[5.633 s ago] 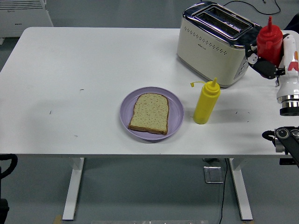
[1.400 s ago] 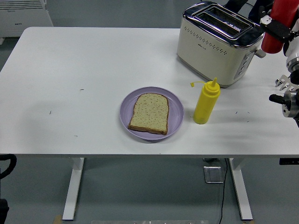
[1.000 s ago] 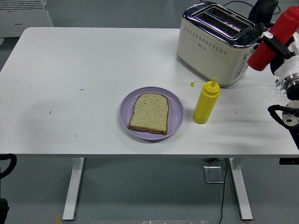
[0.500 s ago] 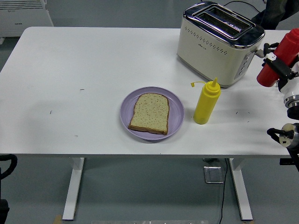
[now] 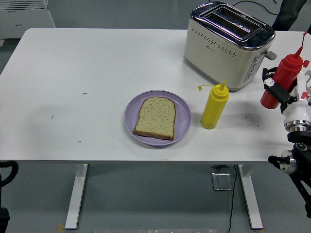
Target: Pick up the cup,pour liquid into bread,place the cup on the desk
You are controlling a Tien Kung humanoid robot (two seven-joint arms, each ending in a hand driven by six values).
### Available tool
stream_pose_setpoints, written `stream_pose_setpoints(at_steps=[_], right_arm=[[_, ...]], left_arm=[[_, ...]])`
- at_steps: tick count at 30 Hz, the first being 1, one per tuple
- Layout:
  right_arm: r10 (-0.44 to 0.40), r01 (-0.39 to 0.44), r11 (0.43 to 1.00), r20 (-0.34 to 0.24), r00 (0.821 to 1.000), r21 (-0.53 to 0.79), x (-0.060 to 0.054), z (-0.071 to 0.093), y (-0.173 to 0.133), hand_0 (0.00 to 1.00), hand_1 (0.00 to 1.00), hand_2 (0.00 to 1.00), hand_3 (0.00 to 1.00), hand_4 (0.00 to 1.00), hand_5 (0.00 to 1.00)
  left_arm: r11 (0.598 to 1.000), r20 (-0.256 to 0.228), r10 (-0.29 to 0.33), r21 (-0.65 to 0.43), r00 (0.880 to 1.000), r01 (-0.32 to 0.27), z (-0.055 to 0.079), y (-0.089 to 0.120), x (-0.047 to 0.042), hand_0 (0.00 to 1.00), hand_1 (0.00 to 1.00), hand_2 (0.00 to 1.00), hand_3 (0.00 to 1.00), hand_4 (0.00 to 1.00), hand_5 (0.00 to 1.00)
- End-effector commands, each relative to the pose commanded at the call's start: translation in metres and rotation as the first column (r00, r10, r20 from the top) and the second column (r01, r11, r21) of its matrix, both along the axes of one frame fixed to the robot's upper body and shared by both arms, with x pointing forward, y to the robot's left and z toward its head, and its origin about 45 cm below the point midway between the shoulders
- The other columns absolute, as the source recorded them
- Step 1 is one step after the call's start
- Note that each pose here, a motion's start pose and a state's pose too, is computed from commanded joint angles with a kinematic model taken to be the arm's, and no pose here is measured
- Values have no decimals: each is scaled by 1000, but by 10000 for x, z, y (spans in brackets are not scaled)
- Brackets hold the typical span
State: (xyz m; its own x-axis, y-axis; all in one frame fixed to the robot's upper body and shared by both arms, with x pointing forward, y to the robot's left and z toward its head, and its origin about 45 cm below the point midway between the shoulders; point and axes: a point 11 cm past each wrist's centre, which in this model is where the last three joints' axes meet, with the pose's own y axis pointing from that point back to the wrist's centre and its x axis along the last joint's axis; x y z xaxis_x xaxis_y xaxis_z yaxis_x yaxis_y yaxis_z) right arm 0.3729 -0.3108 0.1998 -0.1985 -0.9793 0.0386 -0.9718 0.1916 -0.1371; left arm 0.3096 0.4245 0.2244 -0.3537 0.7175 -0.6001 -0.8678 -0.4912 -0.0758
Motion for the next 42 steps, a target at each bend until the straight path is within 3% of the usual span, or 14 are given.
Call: stream_pose_setpoints(at_steps=[23, 42], right_arm=[[17, -17, 1000, -60, 998, 12, -40, -328, 68, 146, 184, 291, 360, 467, 157], [21, -21, 1000, -91, 996, -7, -17, -492, 139, 170, 206, 310, 363, 466, 160]], left_arm=[[1000, 2, 2, 0, 1000, -2, 8, 6, 3, 721, 735, 728, 666, 640, 998], [1000, 3, 3, -1, 1000, -3, 12, 6, 7, 721, 735, 728, 666, 640, 998]])
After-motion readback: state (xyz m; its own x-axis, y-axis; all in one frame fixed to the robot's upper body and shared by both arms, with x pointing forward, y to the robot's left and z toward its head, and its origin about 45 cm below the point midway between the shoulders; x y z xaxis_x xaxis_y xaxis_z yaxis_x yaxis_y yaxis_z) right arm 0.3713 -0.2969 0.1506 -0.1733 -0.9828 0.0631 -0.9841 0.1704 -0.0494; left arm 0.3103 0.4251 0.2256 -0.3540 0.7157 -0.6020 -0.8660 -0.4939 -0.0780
